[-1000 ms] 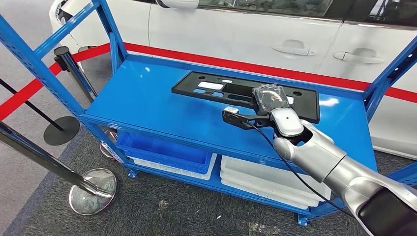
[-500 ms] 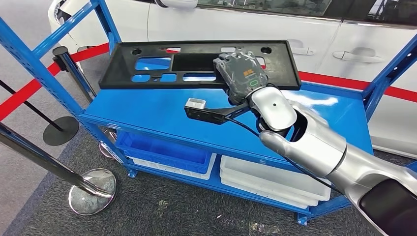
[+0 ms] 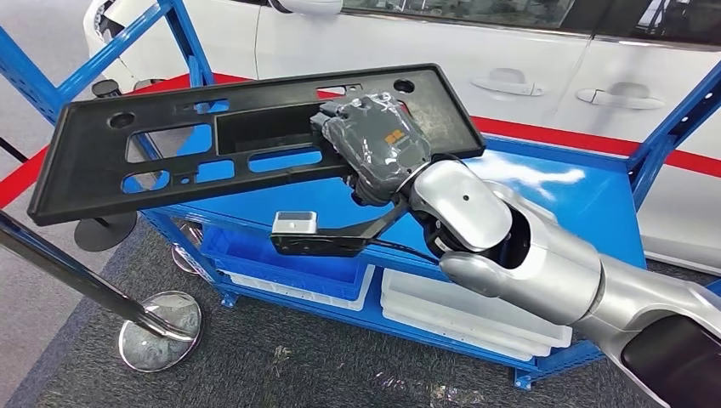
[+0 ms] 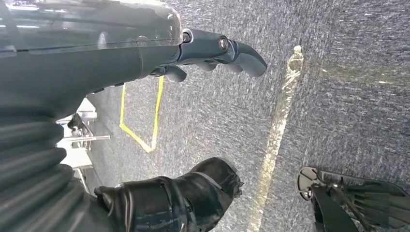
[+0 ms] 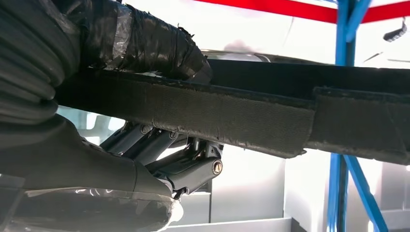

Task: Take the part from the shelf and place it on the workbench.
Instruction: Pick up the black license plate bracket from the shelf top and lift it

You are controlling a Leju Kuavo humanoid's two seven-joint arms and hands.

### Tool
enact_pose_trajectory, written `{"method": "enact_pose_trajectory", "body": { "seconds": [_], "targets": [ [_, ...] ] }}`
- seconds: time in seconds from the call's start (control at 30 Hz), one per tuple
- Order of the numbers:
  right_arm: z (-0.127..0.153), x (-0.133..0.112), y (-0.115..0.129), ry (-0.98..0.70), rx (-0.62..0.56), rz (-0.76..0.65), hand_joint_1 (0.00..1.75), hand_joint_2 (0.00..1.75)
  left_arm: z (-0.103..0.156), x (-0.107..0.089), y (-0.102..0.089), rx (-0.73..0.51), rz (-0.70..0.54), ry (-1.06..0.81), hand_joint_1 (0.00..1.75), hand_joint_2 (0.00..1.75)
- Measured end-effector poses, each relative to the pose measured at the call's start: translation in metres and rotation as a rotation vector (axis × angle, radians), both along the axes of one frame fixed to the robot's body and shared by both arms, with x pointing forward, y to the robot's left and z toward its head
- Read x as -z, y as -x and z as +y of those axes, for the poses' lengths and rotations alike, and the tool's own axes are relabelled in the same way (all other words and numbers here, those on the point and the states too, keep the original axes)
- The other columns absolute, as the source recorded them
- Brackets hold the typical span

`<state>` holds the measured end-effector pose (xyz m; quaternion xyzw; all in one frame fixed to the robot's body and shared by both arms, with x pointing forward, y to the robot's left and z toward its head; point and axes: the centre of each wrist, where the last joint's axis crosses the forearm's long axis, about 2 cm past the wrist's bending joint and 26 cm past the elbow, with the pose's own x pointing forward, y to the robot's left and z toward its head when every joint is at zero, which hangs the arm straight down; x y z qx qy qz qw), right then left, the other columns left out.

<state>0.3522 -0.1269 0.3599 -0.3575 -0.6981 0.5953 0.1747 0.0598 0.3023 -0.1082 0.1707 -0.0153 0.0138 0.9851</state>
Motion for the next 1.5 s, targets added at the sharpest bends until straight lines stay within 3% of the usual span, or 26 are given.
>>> {"method": "enact_pose_trajectory", "body": {
  "seconds": [1.5],
  "targets": [
    [-0.015, 0.020, 0.010, -0.009, -0.003, 0.028, 1.75, 1.75, 0.003, 0.000, -0.002, 0.040, -0.015, 0.001, 0.00, 1.75]
  ]
}}
